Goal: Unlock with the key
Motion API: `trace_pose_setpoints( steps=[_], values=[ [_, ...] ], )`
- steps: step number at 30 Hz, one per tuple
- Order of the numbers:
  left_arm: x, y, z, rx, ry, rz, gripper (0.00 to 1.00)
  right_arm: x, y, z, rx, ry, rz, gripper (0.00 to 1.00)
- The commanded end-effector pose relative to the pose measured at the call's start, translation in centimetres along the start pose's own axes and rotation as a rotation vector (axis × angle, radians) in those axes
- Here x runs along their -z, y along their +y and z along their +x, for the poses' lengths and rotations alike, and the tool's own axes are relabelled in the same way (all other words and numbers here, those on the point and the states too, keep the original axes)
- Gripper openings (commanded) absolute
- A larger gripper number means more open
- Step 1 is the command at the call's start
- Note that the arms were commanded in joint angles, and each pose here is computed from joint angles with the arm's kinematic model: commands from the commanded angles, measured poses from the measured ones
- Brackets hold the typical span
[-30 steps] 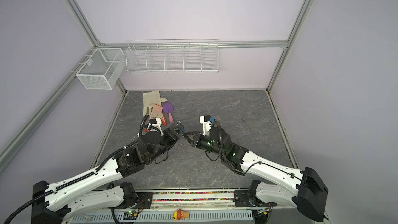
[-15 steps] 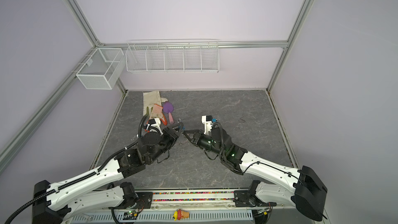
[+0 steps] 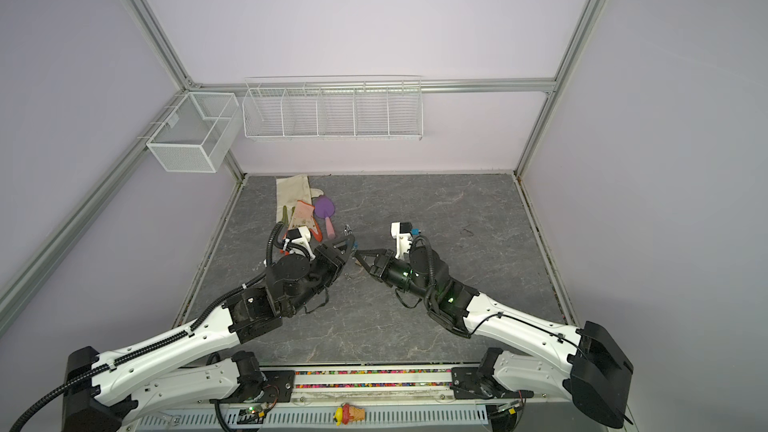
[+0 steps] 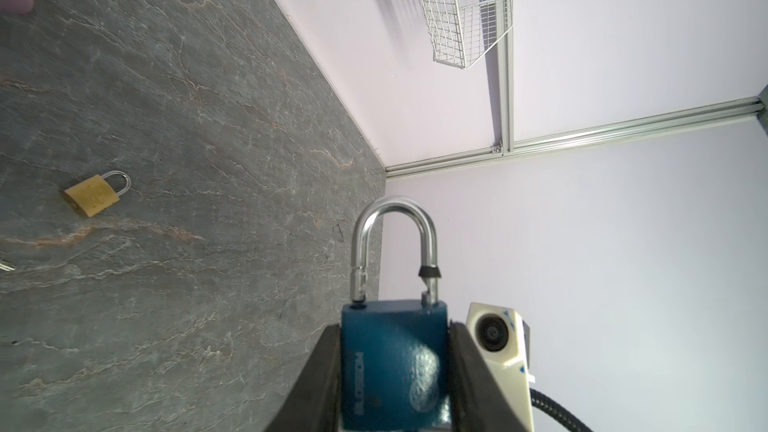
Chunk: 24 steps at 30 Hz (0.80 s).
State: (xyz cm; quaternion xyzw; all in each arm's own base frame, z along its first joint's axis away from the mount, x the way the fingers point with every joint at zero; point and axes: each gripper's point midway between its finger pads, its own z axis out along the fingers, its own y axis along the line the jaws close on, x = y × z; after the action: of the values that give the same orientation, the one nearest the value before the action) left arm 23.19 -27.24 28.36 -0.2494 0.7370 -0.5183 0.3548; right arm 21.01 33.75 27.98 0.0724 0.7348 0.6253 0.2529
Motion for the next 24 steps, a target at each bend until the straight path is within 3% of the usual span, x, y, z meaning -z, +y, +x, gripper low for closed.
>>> trace_pose_setpoints(
  steps=[1, 5, 12, 15, 20, 24],
  values=[
    [0.6, -1.7, 1.2, -0.021, 0.071, 0.033, 0.0, -0.4, 0.6, 0.6, 0.079, 0.035, 0.014, 0.06],
    [1.0, -0.8, 0.4, -0.094, 0.053, -0.029, 0.0, -0.1, -0.3, 0.6, 0.159, 0.043, 0.093, 0.07],
    [1.7, 0.8, -1.1, -0.266, 0.036, -0.176, 0.0, 1.2, -2.2, 0.6, 0.278, 0.06, 0.22, 0.24],
    [2.0, 1.8, -1.5, -0.349, 0.051, -0.232, 0.0, 2.2, -2.2, 0.4, 0.351, 0.082, 0.286, 0.39],
    [2.8, 3.1, -2.0, -0.665, 0.099, -0.3, 0.0, 4.1, -2.7, -1.1, 0.455, 0.101, 0.39, 0.6],
    [2.9, 3.6, -1.5, -0.892, 0.139, -0.245, 0.0, 4.0, -3.2, -1.3, 0.504, 0.216, 0.412, 0.71]
  ],
)
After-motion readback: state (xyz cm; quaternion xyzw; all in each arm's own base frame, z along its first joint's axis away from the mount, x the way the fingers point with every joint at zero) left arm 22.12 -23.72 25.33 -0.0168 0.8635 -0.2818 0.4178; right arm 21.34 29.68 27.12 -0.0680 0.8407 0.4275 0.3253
